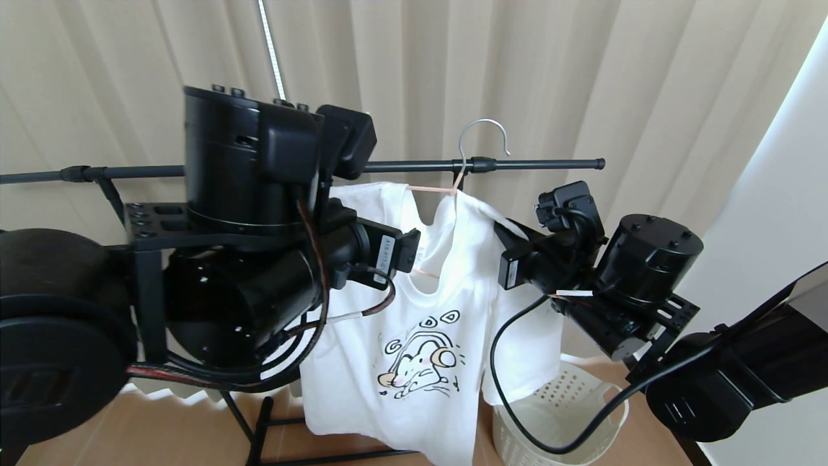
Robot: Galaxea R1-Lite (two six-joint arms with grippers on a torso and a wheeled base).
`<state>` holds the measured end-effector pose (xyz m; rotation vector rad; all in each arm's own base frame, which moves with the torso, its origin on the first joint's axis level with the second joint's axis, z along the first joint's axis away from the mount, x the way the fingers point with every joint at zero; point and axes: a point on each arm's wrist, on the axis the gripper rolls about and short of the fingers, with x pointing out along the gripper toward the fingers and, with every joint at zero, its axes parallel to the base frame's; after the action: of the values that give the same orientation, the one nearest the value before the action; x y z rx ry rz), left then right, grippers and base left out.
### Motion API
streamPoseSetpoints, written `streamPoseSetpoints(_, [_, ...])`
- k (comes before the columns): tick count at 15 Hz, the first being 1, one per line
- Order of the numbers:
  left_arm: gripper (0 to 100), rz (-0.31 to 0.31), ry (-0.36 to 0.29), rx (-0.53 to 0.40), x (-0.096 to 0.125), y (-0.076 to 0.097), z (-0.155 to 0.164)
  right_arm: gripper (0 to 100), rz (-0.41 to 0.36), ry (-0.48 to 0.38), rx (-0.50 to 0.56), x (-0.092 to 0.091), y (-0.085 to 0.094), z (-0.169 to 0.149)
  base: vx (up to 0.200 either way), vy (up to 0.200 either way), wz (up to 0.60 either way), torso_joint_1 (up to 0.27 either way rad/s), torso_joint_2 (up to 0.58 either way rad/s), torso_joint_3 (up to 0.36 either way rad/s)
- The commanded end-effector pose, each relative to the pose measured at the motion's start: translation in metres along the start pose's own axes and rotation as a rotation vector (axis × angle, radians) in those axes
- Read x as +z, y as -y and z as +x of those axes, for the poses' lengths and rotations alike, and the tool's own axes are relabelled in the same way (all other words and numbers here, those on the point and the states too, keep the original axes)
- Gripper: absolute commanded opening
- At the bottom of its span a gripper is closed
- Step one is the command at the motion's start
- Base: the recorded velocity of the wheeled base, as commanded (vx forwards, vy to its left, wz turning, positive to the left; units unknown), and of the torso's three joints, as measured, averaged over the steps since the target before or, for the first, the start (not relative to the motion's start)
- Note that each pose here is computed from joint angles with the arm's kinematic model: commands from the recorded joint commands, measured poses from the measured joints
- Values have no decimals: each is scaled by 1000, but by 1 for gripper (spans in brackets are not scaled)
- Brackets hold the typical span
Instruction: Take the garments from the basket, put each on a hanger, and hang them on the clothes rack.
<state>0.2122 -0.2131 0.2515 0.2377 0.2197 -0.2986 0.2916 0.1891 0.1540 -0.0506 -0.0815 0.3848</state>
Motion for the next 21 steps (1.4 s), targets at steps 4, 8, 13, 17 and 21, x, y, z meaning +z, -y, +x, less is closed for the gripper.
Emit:
streamPoseSetpoints(4, [100,64,91,-57,19,-42,-26,0,-3,-10,16,-4,2,-1,0,0,0,0,0,0])
streamPoseSetpoints(8, [100,202,51,-189,19,-62,2,0,-7,-20,45,-7,2,-4,0,0,0,0,0,0])
streamPoseSetpoints(13, [100,281,-15,-527,43,-84,14,0,-16,-52,111,-13,1,-16,0,0,0,0,0,0])
streamPoseSetpoints(17, [100,453,-131,-670,49,-93,27,0,-19,-54,131,-13,-2,-19,0,0,0,0,0,0])
streamPoseSetpoints(21, [100,540,-166,-720,39,-83,55,0,-43,-63,143,-15,-5,-22,0,0,0,0,0,0])
